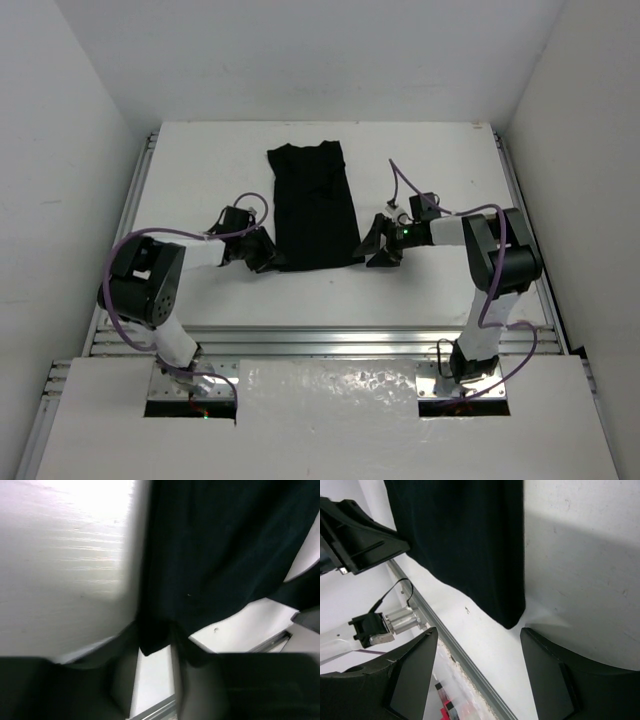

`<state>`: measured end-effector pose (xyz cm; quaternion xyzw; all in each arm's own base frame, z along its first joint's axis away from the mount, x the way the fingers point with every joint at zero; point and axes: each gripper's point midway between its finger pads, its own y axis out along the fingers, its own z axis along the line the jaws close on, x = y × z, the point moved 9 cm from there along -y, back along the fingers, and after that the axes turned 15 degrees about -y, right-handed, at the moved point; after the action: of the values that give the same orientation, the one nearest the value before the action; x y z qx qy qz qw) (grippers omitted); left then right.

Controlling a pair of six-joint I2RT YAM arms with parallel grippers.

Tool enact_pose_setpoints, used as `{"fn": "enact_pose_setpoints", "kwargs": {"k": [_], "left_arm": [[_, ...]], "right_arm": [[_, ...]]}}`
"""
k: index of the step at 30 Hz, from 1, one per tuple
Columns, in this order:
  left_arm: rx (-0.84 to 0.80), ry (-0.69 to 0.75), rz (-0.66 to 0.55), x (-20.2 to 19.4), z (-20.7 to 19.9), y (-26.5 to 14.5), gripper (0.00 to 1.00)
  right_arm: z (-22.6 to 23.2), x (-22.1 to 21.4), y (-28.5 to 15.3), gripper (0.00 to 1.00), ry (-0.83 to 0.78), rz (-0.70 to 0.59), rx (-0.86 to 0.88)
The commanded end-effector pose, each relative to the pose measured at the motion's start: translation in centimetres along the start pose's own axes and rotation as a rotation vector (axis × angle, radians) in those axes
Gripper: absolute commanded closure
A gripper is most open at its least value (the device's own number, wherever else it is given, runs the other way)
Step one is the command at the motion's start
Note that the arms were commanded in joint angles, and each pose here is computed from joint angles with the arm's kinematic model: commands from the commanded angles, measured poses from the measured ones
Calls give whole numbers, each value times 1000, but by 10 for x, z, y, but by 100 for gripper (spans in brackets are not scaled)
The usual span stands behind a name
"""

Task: Fold and stack the t-shirts
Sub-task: Fold the tshirt

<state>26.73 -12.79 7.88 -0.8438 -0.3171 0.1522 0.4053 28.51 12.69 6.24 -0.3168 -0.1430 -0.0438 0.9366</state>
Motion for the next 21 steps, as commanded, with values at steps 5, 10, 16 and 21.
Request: {"fn": "enact_pose_setpoints", "kwargs": {"k": [5, 10, 16, 21], "left_arm": [[122, -47, 0, -3, 29, 12, 100], [112, -29, -30, -1, 19, -1, 100], [68, -23, -5, 3, 1, -7, 100], [45, -20, 11, 1, -2, -7, 100]], "right_arm": [[-25, -5, 14, 29, 3, 22, -122], [-23, -4, 14, 29, 8, 27, -109], [-24, -8, 13, 38, 37, 43, -132], [-28, -6, 17, 57, 47, 37, -139]]}}
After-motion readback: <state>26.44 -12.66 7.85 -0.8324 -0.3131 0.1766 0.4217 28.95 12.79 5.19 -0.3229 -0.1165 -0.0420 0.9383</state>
